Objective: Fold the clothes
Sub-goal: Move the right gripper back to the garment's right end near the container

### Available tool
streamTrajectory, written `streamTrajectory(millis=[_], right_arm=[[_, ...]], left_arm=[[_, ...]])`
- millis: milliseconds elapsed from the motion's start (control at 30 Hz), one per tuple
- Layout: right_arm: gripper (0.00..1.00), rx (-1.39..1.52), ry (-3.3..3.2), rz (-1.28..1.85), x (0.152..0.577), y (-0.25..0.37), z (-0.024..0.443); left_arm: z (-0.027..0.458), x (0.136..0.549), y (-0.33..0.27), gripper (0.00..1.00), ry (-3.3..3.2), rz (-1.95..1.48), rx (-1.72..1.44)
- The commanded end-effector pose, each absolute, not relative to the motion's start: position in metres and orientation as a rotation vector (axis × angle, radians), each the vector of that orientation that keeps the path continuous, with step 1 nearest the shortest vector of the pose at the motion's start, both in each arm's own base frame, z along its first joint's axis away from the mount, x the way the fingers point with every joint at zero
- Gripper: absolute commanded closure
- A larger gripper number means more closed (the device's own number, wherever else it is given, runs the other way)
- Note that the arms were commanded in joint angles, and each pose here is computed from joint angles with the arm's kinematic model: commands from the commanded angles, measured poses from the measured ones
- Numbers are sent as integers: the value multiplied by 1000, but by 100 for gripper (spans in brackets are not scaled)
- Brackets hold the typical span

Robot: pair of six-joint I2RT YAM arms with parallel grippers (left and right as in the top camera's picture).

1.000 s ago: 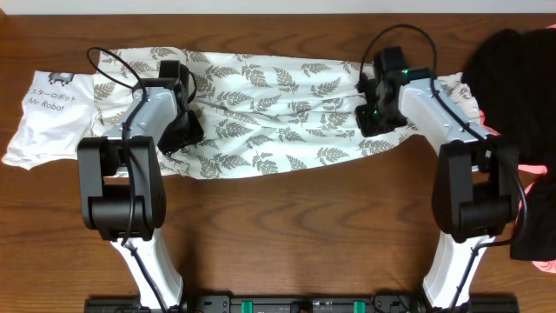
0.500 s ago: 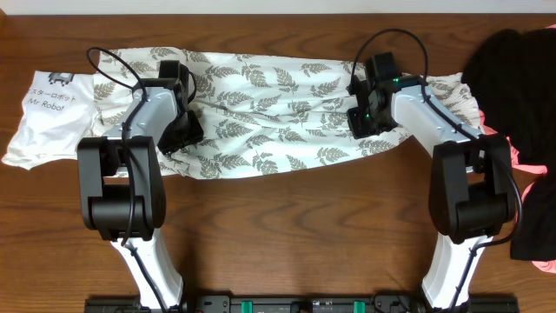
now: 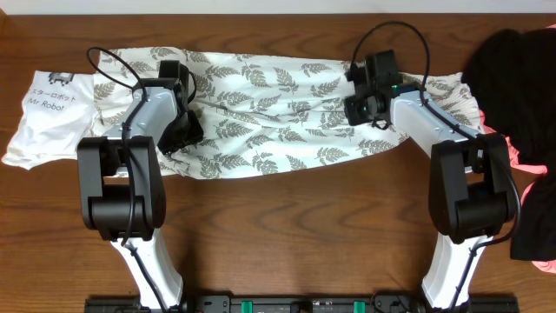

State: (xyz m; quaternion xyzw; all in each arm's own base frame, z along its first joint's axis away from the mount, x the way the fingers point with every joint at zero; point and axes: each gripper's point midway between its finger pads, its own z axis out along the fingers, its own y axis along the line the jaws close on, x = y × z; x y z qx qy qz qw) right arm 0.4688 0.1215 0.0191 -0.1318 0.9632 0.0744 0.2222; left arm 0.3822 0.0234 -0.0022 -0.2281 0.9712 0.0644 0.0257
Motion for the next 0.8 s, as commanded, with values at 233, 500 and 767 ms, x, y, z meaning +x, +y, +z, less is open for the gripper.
streamTrajectory(millis=[233,500,767], right_arm=[[86,-328,2619,100,468,109,63],[77,138,2658,-44,432,56,120],[76,445,2733,-78,416,27,96]], left_arm=[[-39,355,20,49,3115,221,-727],[-39,356,20,48,3115,220,-727],[-39,356,20,8,3115,220,-727]])
